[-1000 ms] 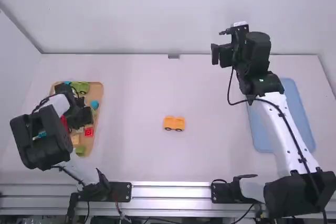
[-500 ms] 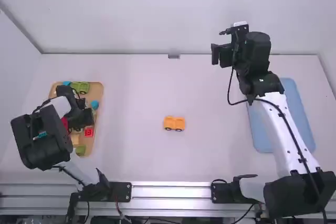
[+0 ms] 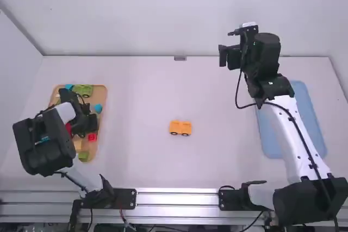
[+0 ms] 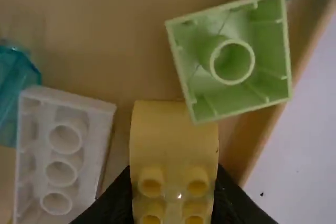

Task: Assemble lego blocks to make yellow taxi

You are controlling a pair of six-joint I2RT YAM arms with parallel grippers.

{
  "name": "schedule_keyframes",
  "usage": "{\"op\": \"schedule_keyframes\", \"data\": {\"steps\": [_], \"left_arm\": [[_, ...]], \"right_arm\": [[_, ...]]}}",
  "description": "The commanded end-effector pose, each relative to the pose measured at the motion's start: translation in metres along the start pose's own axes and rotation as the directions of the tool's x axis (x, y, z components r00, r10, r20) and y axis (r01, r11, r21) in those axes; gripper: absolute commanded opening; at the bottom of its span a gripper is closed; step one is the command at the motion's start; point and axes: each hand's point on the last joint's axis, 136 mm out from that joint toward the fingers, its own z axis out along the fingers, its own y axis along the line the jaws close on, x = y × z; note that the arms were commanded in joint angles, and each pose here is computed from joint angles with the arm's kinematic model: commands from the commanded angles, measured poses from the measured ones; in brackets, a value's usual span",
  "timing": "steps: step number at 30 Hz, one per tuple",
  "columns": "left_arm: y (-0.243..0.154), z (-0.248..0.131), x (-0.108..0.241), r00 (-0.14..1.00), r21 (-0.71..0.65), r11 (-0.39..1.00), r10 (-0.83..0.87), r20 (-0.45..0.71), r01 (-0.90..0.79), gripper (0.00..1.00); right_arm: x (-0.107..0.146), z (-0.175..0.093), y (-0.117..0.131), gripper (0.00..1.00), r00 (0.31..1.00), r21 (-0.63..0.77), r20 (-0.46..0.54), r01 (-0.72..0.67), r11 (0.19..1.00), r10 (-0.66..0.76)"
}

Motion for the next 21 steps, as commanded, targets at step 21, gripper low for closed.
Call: {"op": "schedule_keyframes", "data": {"steps": [21], "left_arm": [[-0.130,-0.094,-0.045,0.975,0.012,0.992,-0.126,0.181,0.126,0.02]], "right_arm": [[-0.016,-0.003,-0.001,0.98,0.999,0.002,0.031,-0.016,1.000,0.016]]}}
